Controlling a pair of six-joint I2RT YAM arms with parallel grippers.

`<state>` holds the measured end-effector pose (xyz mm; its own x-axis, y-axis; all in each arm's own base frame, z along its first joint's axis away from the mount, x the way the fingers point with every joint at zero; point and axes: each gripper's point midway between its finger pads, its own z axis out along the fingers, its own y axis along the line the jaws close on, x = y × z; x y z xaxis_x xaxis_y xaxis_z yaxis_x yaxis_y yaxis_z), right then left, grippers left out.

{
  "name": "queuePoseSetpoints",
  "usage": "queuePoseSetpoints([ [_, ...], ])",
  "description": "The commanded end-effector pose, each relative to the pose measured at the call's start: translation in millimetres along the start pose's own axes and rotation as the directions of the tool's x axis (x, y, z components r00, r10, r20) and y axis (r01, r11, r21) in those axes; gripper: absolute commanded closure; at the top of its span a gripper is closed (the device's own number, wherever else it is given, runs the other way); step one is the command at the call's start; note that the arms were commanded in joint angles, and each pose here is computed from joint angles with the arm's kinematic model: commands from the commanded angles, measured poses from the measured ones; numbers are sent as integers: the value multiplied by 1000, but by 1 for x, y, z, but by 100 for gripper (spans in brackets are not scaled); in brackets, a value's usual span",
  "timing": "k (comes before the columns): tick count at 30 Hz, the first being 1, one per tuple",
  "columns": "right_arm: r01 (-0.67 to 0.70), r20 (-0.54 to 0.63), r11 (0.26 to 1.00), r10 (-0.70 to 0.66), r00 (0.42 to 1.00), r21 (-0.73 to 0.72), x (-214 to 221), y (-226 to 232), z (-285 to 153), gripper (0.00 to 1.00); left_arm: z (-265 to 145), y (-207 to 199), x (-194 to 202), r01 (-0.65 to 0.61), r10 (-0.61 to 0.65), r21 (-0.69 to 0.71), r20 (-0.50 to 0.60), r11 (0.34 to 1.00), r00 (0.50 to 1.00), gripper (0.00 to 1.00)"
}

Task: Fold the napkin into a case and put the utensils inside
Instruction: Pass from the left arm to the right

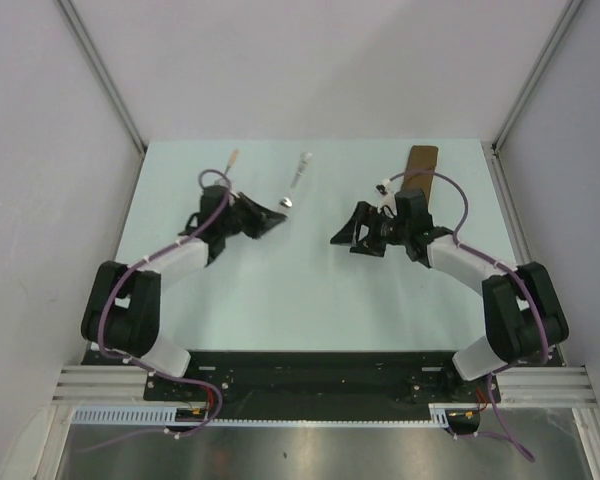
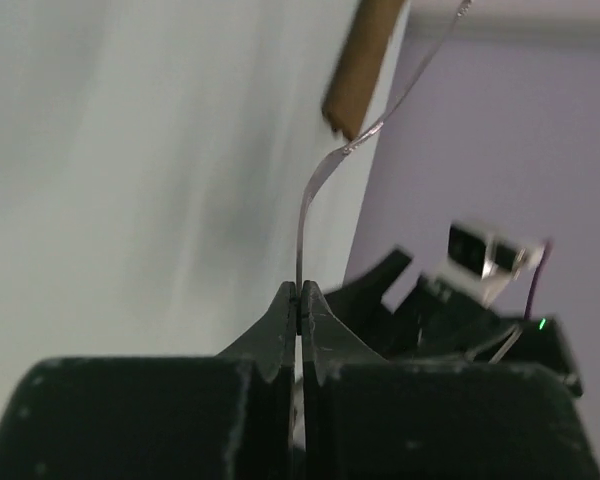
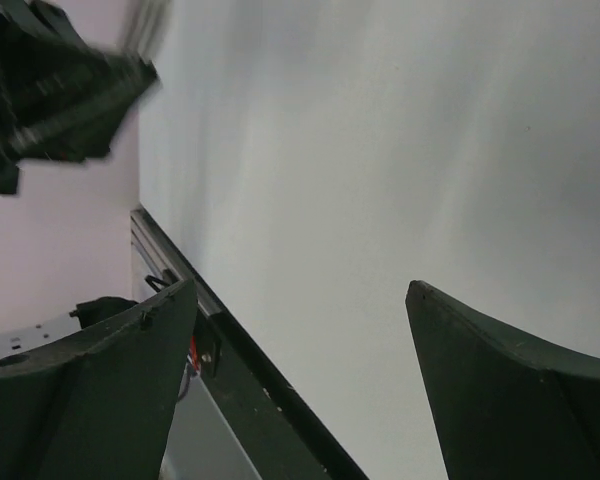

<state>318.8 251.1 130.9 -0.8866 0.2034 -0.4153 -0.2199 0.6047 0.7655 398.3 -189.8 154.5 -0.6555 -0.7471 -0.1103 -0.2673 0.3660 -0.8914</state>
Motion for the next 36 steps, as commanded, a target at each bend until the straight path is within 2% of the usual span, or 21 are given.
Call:
queuePoseSetpoints([
  [1,-22,150,991,42,988,-135,-12,31,-28,9,-14,-47,103,-90,138,248,-180,964,974,100],
  [4,3,255,992,30,966,-128,-15,34,-53,9,-17,-50,141,-64,133,283,-230,957,964,100],
  [9,15,273,995,12,962,-96,4,23,-65,9,-16,-51,204,-33,141,285,-369,958,919,100],
  [14,22,316,996,7,949,-90,1,18,-74,12,-16,-43,234,25,93,254,-441,967,893,100],
  [17,47,330,996,-21,944,-71,-4,16,-73,19,-19,-45,244,45,85,259,-468,965,880,100],
  [19,52,331,995,-22,943,-82,-7,17,-73,31,-20,-45,249,45,85,257,-472,965,878,100],
  [20,64,334,992,-25,942,-109,-9,21,-72,47,-20,-45,250,43,87,257,-471,965,878,100],
  [22,76,335,989,-30,942,-126,-12,22,-70,60,-22,-47,255,40,102,272,-485,961,868,100],
  [23,73,317,989,-30,948,-125,-10,18,-65,76,-22,-47,257,37,107,273,-494,961,863,100],
  [24,76,307,989,-33,951,-128,-10,16,-64,85,-22,-47,259,28,124,285,-501,958,857,100],
  [26,91,280,985,-47,959,-146,-10,15,-64,100,-28,-44,265,4,175,303,-562,953,809,100],
  [28,115,276,981,-68,959,-157,-16,9,-70,100,-35,-37,263,-78,300,380,-573,922,762,70],
  [29,141,228,969,-93,969,-205,-9,15,-72,100,-40,-33,252,-112,348,406,-573,907,742,60],
  [30,182,204,961,-139,969,-207,-8,10,-70,100,-45,-22,244,-227,442,417,-545,880,712,39],
  [32,201,103,946,-180,978,-255,6,16,-69,100,-41,-14,217,-386,536,381,-476,840,697,31],
  [33,207,69,941,-196,978,-268,12,16,-68,100,-46,-15,208,-487,618,381,-454,786,642,28],
  [35,231,-19,909,-253,967,-347,37,24,-63,100,-44,-26,195,-527,661,400,-413,750,627,25],
  [36,224,-43,899,-258,965,-376,46,30,-59,100,-46,-36,195,-523,672,424,-428,740,604,22],
])
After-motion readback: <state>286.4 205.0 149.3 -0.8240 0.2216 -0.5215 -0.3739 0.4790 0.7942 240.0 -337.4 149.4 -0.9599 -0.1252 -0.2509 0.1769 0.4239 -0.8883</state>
